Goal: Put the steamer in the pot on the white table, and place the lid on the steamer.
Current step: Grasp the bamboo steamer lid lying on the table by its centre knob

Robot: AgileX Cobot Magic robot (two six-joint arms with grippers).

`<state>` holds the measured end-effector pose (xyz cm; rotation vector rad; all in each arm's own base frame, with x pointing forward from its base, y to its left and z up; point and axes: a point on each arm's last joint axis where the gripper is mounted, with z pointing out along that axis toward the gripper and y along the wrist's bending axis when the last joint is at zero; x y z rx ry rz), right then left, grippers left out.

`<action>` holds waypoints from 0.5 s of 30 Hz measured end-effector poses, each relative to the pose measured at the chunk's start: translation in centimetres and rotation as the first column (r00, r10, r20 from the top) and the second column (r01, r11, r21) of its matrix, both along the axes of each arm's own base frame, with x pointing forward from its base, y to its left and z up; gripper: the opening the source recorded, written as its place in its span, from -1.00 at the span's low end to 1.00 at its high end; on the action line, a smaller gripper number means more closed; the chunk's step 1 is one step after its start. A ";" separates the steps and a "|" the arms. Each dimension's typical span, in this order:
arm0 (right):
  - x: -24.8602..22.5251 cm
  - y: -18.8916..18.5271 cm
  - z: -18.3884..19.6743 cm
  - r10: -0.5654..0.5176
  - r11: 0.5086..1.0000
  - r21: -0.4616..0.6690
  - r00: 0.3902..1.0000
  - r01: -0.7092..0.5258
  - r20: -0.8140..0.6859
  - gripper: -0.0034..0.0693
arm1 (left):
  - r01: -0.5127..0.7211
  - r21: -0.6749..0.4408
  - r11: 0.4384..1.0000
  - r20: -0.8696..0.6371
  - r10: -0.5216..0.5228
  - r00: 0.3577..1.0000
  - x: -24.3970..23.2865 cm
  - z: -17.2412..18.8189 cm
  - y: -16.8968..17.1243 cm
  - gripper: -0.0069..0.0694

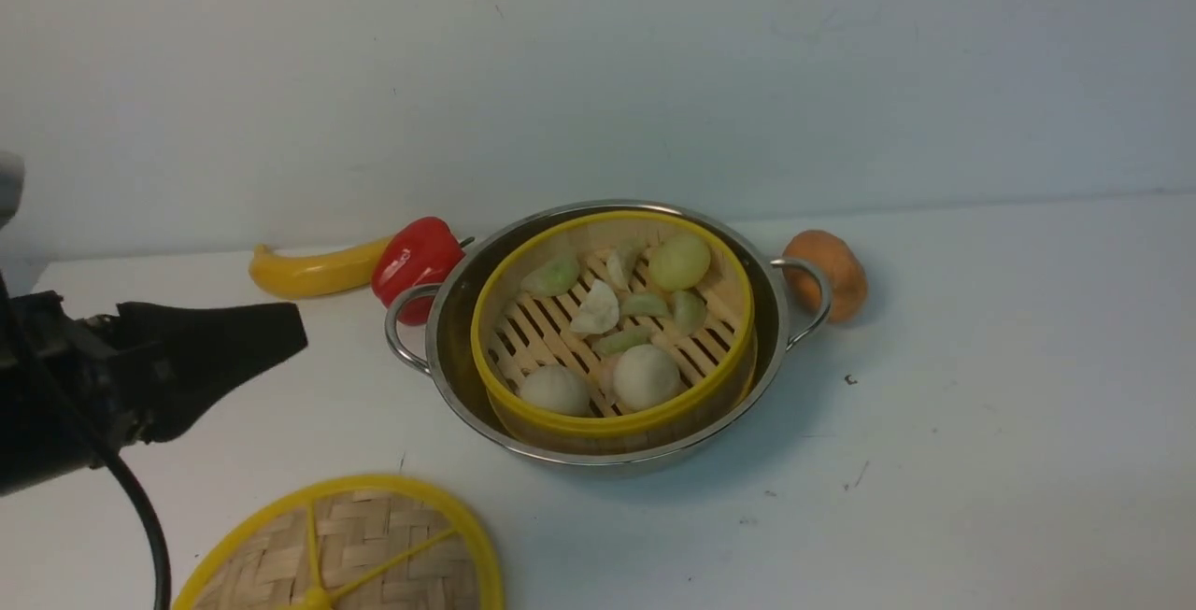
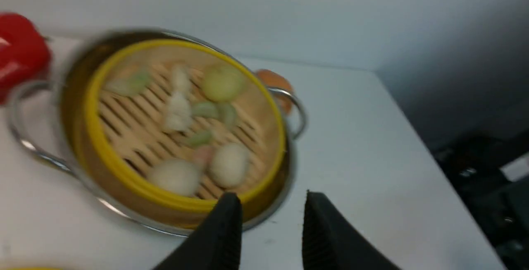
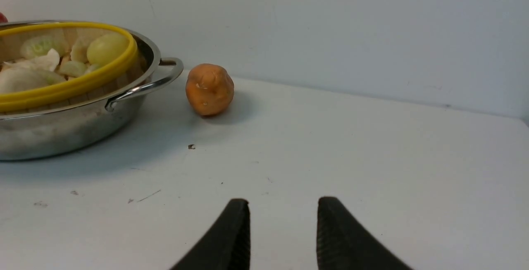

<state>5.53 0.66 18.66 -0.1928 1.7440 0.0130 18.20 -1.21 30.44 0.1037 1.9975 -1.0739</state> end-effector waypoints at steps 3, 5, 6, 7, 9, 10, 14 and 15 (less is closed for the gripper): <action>0.0 0.0 0.0 0.000 1.000 0.000 1.000 0.000 0.000 -0.22 | 0.035 -0.031 0.999 -0.014 -0.036 0.999 -0.7 0.7 -1.0 -0.27; 0.0 0.0 0.0 0.000 1.000 0.000 1.000 0.000 0.000 -0.22 | 0.064 -0.028 0.998 0.002 -0.064 0.998 -1.2 1.0 -1.6 -0.27; 0.0 0.0 0.0 0.000 1.000 0.000 1.000 0.000 0.000 -0.22 | 0.077 -0.019 0.997 0.021 -0.076 0.997 -1.5 1.3 -1.8 -0.27; 0.0 0.0 0.0 0.000 1.000 0.000 1.000 0.000 0.000 -0.22 | 0.084 -0.005 0.996 0.041 -0.083 0.996 -1.7 1.4 -1.9 -0.27; 0.0 0.0 0.0 0.000 1.000 0.000 1.000 0.000 0.000 -0.22 | 0.072 0.030 0.997 0.081 -0.074 0.994 -1.8 1.5 -1.7 -0.27; 0.0 0.0 0.0 0.000 1.000 0.000 1.000 0.000 0.000 -0.22 | 0.038 0.056 0.998 0.105 -0.044 0.993 -1.6 1.5 -1.3 -0.27; 0.0 0.0 0.0 0.000 1.000 0.000 1.000 0.000 0.000 -0.22 | -0.222 0.193 0.956 0.214 0.180 0.960 -0.4 1.4 1.5 -0.27; 0.0 0.0 0.0 0.000 1.000 0.000 1.000 0.000 0.000 -0.22 | -0.327 0.246 0.912 0.253 0.266 0.930 0.0 1.3 2.7 -0.27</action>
